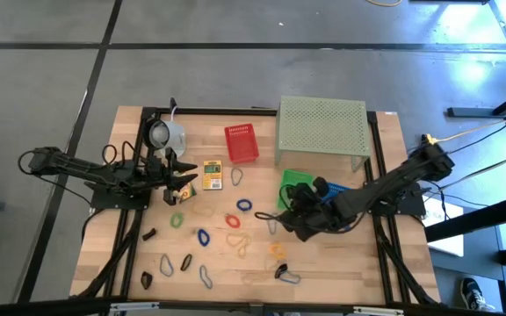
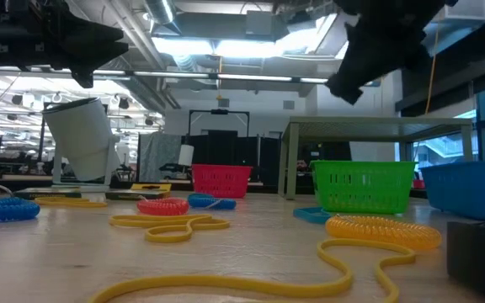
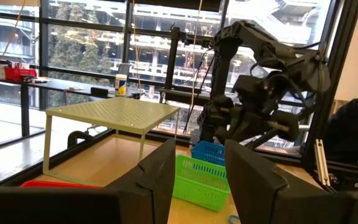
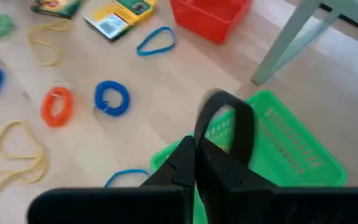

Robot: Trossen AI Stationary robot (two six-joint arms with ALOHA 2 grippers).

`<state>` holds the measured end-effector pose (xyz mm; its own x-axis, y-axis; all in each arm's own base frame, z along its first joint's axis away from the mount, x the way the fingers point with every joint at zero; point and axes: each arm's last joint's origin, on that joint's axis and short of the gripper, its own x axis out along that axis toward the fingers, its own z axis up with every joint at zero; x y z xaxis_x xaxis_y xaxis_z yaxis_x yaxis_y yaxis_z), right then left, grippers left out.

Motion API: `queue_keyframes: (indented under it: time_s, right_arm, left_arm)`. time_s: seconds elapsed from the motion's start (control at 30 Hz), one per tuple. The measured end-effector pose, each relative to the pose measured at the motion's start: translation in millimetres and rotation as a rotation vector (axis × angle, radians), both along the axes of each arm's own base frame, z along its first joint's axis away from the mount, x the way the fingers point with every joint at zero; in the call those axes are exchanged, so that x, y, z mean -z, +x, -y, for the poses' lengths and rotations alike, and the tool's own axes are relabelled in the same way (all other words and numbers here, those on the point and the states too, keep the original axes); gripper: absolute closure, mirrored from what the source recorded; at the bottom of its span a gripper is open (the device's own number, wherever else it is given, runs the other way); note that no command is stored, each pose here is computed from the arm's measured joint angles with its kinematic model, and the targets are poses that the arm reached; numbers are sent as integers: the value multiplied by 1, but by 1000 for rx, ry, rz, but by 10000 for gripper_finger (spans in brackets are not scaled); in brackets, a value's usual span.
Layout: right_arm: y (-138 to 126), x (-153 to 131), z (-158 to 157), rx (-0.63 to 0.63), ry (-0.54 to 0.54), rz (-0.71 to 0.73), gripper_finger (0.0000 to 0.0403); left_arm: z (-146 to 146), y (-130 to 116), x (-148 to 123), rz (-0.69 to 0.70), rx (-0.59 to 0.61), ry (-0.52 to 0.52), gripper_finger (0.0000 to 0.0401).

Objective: Pick & Place Office Desk Supplies
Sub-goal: Put the black rubber band into the green bin

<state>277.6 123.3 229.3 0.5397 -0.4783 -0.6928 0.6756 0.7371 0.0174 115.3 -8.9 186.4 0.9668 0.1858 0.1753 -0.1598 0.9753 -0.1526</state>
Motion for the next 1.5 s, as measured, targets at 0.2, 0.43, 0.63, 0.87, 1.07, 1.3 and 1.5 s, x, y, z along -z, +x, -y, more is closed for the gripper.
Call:
queue_keyframes:
  time_s: [0.2,0.43,0.63,0.87,1.07,1.3,1.5]
  right_arm:
    - [10,15,7,8,69,-85,391]
    - [15,29,11,11,114,-160,391]
    - [18,39,12,11,146,-217,391]
    - [22,48,14,25,135,-248,391]
    - [23,51,17,37,130,-262,391]
    - [23,51,17,43,133,-257,383]
    - [23,51,17,44,130,-256,360]
  left_arm:
    - [0,0,0,0,0,0,269]
    - [0,0,0,0,0,0,269]
    - [0,0,0,0,0,0,269]
    - [0,0,0,0,0,0,269]
    - [0,0,0,0,0,0,269]
    - [0,0,0,0,0,0,269]
    - [0,0,0,0,0,0,269]
